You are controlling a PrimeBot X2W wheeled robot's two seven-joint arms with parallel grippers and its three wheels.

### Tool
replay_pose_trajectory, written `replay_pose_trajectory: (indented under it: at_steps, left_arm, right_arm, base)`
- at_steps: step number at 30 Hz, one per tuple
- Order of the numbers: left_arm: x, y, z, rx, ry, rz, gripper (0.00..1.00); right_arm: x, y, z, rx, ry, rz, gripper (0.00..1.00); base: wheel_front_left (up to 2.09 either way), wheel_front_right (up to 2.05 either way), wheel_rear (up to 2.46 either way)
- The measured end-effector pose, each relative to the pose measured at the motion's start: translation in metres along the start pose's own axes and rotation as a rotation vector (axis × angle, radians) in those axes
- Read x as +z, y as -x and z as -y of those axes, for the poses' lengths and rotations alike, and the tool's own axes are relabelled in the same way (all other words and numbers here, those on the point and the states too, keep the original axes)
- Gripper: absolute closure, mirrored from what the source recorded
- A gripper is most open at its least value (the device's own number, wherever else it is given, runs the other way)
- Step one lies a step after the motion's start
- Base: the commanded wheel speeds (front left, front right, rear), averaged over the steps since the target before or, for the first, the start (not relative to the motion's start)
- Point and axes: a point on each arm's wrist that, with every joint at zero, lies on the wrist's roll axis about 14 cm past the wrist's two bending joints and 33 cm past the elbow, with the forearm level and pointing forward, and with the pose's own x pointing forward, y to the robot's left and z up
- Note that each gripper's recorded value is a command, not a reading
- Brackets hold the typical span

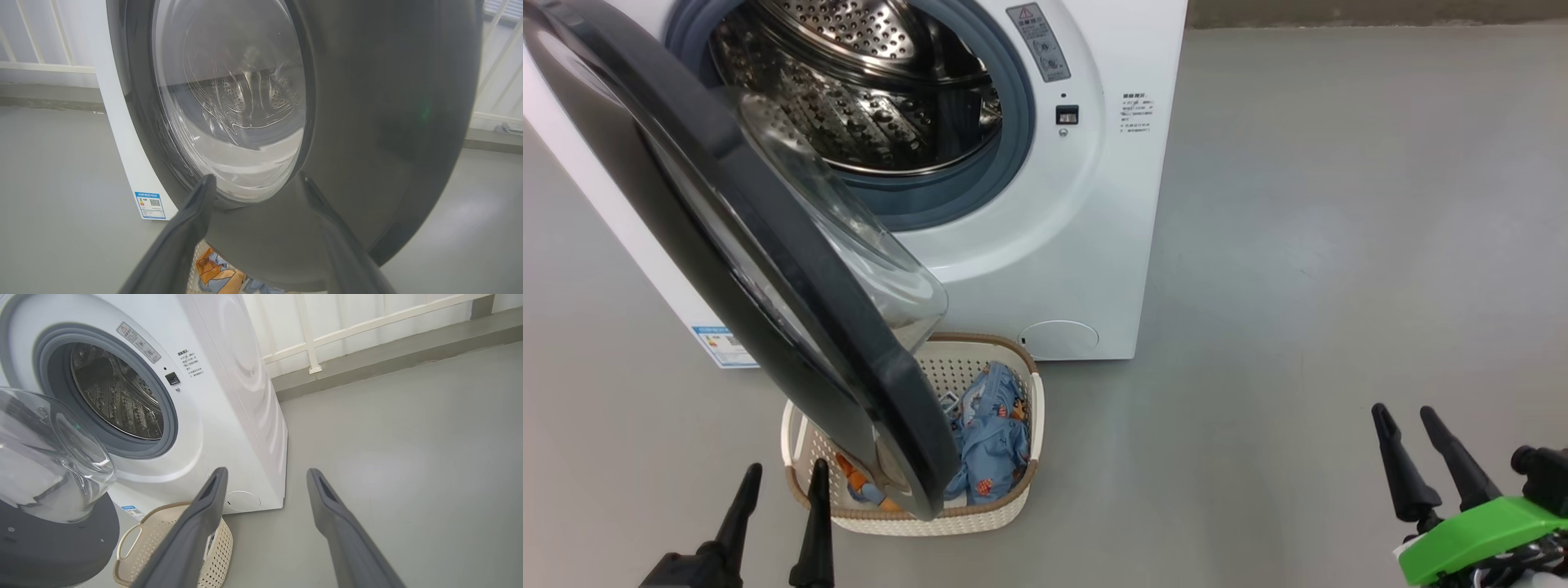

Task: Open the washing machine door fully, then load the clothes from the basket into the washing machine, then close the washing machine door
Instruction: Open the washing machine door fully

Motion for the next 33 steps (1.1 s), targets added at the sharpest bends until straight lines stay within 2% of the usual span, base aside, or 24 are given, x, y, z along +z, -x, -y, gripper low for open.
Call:
replay_pose_trajectory:
  at_steps: [6, 16, 17, 18, 20, 26, 33]
  left_arm:
    - [-0.002, 0.000, -0.002, 0.005, 0.000, -0.006, 0.00]
    - [-0.001, 0.000, -0.006, 0.017, -0.002, -0.003, 0.00]
    - [-0.001, 0.000, -0.006, 0.018, -0.003, -0.003, 0.14]
    - [-0.001, 0.000, -0.007, 0.021, -0.002, -0.003, 0.51]
    - [0.000, 0.000, -0.008, 0.026, 0.003, 0.000, 1.00]
    - [0.020, -0.004, -0.018, 0.056, 0.025, 0.066, 1.00]
    - [0.083, -0.012, -0.021, 0.058, 0.041, 0.265, 1.00]
  right_arm:
    - [-0.014, 0.004, -0.005, 0.003, 0.007, -0.030, 0.00]
    - [-0.015, 0.004, -0.005, 0.003, 0.010, -0.031, 0.00]
    - [-0.015, 0.004, -0.005, 0.002, 0.010, -0.031, 0.00]
    - [-0.014, 0.004, -0.005, 0.002, 0.010, -0.030, 0.00]
    - [-0.014, 0.004, -0.005, 0.002, 0.010, -0.029, 0.00]
    - [-0.014, 0.002, -0.006, 0.006, 0.009, -0.030, 0.00]
    - [-0.012, 0.001, -0.007, 0.007, 0.008, -0.022, 0.00]
  base:
    - [0.00, 0.00, 0.00]
    - [0.00, 0.00, 0.00]
    - [0.00, 0.00, 0.00]
    - [0.00, 0.00, 0.00]
    - [0.00, 0.00, 0.00]
    - [0.00, 0.00, 0.00]
    - [0.00, 0.00, 0.00]
